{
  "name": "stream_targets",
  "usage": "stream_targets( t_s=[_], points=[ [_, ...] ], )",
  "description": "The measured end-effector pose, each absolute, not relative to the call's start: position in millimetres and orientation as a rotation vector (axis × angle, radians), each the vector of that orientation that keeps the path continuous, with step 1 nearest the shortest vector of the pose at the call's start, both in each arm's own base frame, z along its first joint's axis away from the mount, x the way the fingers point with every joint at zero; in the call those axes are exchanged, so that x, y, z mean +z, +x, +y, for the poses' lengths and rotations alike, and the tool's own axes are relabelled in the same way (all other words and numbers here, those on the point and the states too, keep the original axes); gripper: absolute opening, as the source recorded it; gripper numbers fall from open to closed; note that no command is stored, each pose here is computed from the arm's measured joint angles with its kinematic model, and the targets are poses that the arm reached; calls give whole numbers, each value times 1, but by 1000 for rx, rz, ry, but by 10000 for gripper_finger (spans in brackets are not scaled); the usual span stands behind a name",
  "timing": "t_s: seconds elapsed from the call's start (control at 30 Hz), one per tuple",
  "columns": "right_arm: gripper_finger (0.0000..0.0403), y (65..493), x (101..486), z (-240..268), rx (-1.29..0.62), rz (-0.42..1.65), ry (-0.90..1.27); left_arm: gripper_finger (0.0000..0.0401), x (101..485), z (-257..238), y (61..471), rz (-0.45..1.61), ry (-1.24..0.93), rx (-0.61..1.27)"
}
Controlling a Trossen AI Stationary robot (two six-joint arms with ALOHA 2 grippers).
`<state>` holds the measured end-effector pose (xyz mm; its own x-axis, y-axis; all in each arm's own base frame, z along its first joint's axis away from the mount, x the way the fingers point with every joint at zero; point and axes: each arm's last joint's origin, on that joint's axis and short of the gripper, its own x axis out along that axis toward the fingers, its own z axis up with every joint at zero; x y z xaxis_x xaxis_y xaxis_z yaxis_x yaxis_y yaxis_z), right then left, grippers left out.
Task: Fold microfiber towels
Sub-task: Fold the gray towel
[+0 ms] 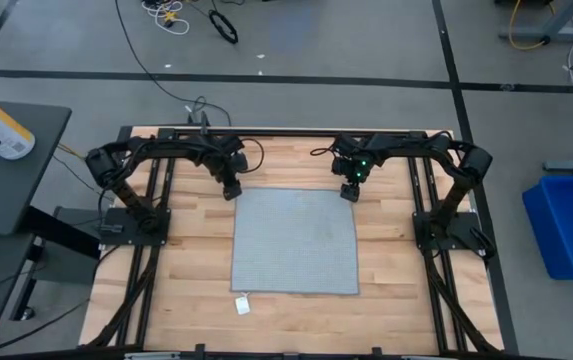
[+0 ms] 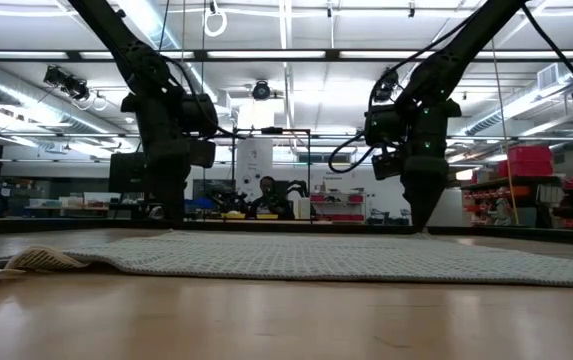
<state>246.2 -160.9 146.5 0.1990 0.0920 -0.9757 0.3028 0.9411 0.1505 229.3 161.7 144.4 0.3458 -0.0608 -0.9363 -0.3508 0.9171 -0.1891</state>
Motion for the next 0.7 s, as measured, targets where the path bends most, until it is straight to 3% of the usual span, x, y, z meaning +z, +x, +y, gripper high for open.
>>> stream_targets(
  t_s=[0.23,0.5,0.7],
  points=[
    [281,246,147,-161,-152,1369,345,185,120,164,233,1300,-412,180],
    [260,246,147,-161,-151,1369,344,185,133,174,246,1290,-365,191],
    [278,244,147,-164,-157,1374,329,185,138,182,251,1269,-337,223]
  ],
)
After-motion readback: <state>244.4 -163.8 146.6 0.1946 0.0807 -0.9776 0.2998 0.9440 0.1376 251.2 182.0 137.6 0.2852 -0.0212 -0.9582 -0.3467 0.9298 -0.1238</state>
